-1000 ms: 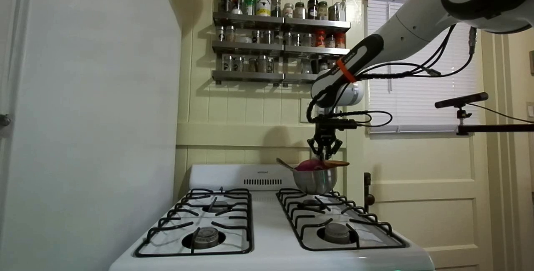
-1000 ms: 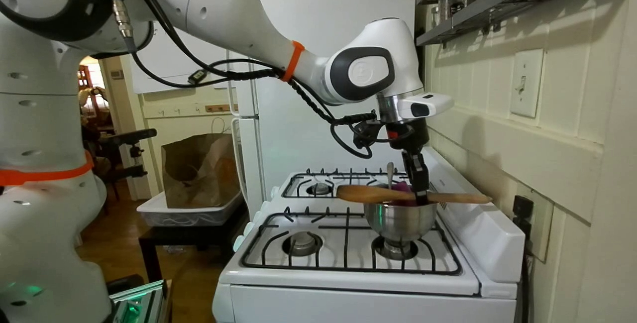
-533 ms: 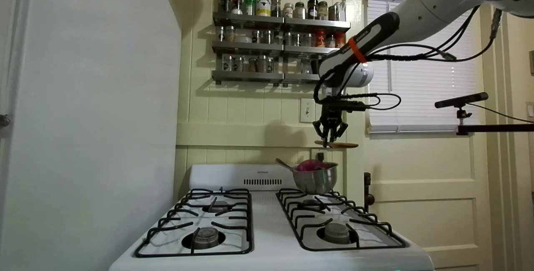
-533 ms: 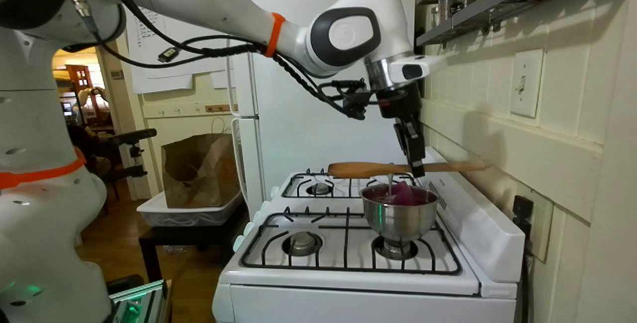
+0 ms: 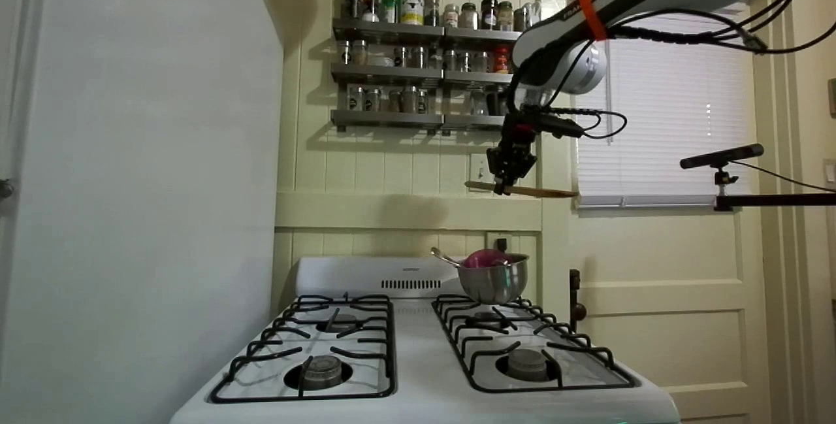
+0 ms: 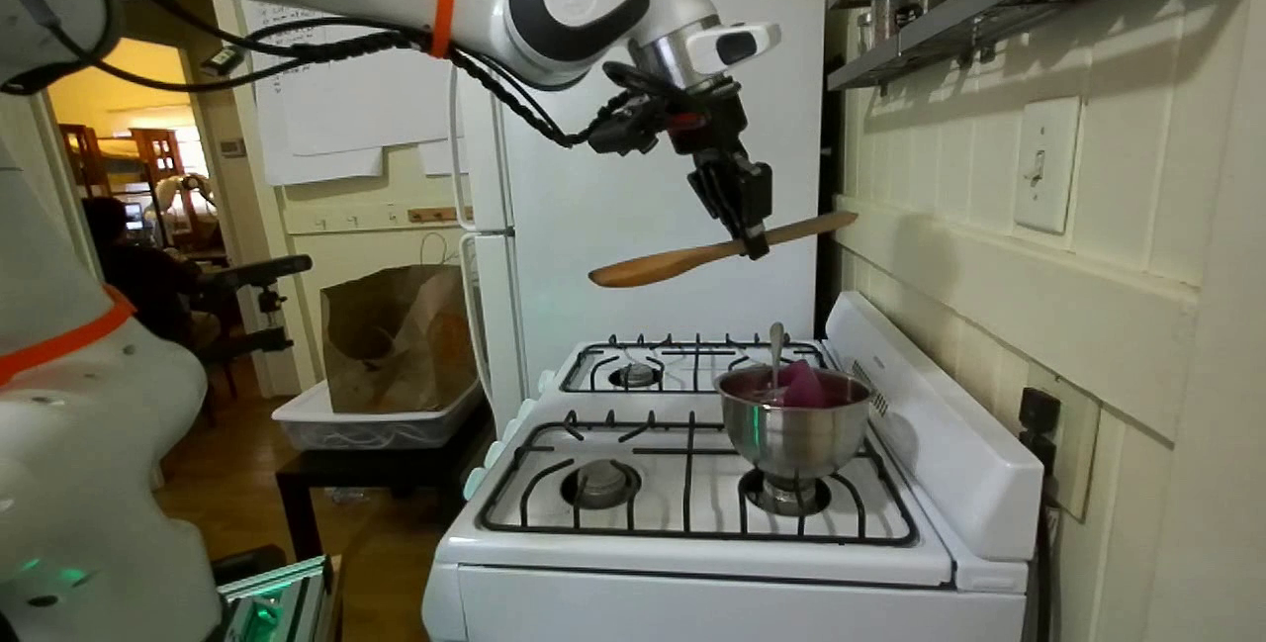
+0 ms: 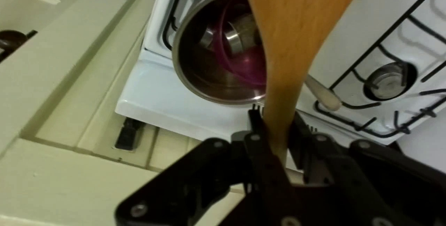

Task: Remove the wooden spoon from the silver bowl and place it on the stove top and place the spice on the spice rack

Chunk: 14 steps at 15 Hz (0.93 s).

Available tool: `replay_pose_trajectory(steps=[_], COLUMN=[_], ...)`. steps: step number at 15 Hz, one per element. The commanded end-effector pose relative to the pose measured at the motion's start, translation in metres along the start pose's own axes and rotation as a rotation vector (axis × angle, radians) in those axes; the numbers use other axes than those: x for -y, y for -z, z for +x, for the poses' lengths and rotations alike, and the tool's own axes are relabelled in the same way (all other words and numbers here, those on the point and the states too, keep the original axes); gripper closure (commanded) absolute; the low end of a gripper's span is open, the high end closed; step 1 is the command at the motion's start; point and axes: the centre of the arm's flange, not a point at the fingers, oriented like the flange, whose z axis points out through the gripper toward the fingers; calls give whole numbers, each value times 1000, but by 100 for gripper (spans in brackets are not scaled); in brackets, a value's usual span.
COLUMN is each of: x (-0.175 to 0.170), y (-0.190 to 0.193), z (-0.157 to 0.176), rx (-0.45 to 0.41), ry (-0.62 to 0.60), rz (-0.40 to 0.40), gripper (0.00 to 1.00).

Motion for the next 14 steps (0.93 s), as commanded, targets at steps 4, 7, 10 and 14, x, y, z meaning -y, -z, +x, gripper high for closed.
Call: replay_pose_trajectory(steps=[4, 7, 10, 14], x=[120, 172, 215, 247], y=[52, 60, 52, 31], z=[-46, -64, -66, -62], rx=[-92, -123, -91, -6], ry=[355, 456, 332, 230], rz=[17, 20, -8, 6], gripper=[95, 95, 95, 95])
